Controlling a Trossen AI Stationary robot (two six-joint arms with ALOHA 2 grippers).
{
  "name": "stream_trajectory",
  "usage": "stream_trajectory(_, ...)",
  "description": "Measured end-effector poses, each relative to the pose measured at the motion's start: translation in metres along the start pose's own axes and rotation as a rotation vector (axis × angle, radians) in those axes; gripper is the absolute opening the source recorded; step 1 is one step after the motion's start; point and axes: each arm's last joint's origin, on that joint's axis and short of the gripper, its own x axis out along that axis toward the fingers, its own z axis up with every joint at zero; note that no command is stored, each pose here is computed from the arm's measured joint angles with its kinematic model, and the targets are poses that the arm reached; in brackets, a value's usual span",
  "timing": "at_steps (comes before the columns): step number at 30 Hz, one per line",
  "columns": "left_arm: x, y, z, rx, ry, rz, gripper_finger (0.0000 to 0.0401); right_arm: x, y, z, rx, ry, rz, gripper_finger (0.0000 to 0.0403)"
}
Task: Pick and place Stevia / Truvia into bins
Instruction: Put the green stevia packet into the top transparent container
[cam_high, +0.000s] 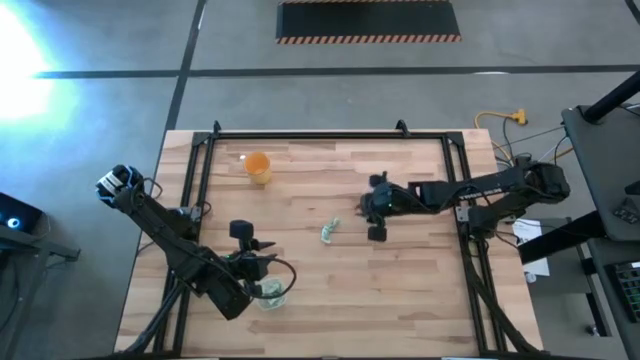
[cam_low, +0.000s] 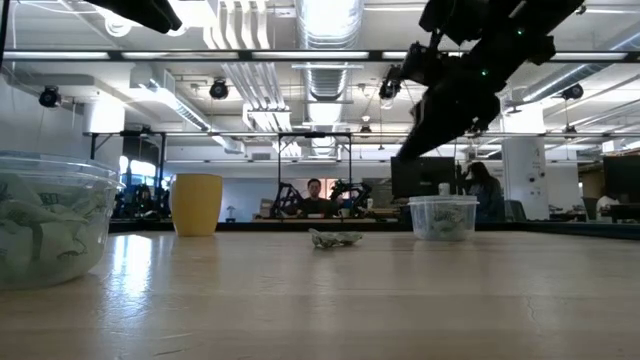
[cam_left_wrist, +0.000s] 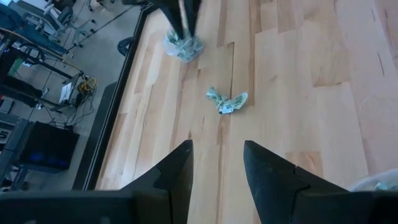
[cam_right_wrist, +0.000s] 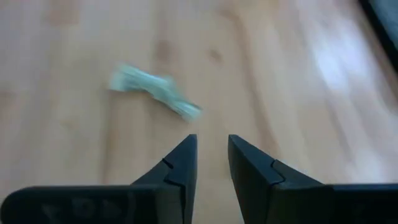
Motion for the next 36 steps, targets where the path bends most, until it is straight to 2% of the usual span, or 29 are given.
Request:
stream_trajectory(4, 0.000, 0.000, 0.001, -0.006, -0.004, -0.002, 0.0125, 0.013, 0.014, 0.005, -0.115, -0.079, 0.117, 0.0080)
stream_trajectory(9, 0.000, 0.000, 0.000, -0.005, -0.003, -0.002, 0.0125, 0.034, 0.020, 0.005, -0.202, -0.088, 0.169, 0.0081)
stream_trajectory(23, 0.000, 0.000, 0.000, -0.004, -0.003, -0.001, 0.0125, 0.089, 0.027, 0.010, -0.254, 0.020, 0.157, 0.0066)
stream_trajectory(28, 0.000, 0.000, 0.000, -0.003, -0.002, -0.003, 0.0125, 0.098, 0.022, 0.015, -0.247, 0.076, 0.074, 0.0080)
stream_trajectory(36, 0.000, -0.001, 0.000, -0.003, 0.000, -0.006, 0.0125, 0.106, 0.020, 0.010, -0.222, 0.122, 0.078, 0.0107)
